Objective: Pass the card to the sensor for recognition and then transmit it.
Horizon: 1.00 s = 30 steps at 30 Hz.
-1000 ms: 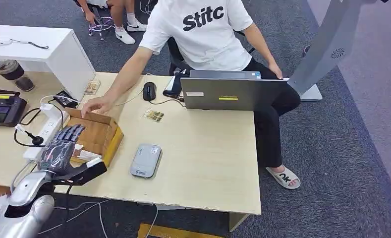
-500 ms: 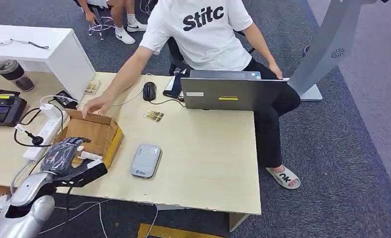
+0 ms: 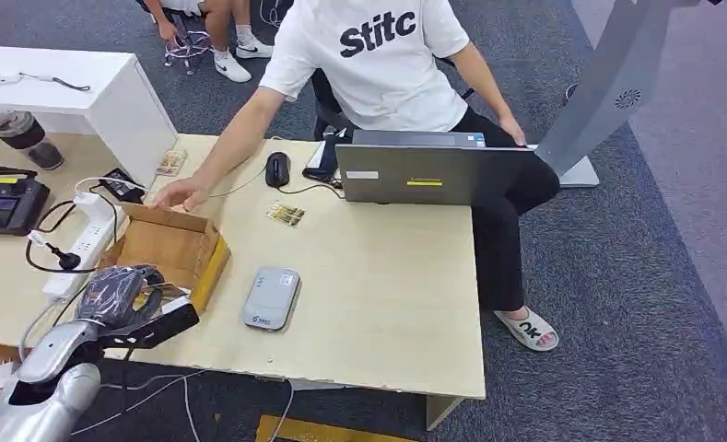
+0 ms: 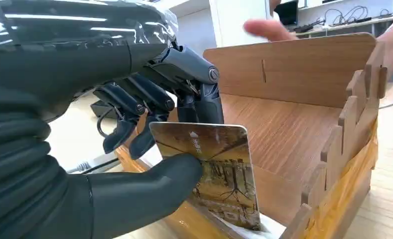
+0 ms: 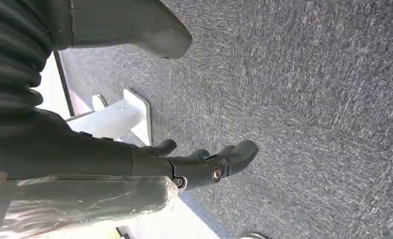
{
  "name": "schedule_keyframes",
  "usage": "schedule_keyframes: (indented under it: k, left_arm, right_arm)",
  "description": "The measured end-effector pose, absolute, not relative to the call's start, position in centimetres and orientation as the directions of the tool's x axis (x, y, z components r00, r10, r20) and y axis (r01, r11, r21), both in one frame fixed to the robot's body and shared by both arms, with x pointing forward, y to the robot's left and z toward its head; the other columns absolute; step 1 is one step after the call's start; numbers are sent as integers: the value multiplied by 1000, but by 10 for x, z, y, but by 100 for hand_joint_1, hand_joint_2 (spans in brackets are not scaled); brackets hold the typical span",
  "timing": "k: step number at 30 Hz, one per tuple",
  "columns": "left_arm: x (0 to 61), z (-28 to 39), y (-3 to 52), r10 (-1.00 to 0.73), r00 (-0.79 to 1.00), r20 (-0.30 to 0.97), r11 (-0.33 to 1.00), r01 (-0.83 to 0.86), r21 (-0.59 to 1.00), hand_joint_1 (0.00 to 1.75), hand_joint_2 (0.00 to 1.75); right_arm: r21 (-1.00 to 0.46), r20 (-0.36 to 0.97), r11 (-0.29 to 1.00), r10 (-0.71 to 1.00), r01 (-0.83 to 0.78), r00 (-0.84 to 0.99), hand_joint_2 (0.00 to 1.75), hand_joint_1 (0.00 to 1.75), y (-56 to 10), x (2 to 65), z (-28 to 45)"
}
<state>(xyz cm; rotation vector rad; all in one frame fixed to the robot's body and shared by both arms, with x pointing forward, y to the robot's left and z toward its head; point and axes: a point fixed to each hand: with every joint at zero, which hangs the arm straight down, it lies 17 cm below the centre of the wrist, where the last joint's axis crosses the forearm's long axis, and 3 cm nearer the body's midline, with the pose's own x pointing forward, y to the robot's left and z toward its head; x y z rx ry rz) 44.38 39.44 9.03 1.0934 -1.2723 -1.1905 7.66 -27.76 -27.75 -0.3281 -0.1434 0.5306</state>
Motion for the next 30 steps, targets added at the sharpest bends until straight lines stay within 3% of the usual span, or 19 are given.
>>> schedule_keyframes:
  k: [3, 17, 30]
  left_arm:
    - [444, 90, 395, -994, -53, 93, 92, 29, 995, 175, 175]
    - [466, 132, 409, -999, -28, 41, 43, -78, 996, 175, 175]
    - [513, 244, 439, -999, 41, 4, -9, -294, 956, 175, 175]
  right_arm:
    - [-343, 50, 812, 518, -472, 854, 175, 0, -278, 77, -277]
    - [-346, 54, 806, 528, -480, 848, 175, 0, -278, 78, -277]
    - [-354, 55, 786, 559, -507, 828, 175, 0, -278, 80, -277]
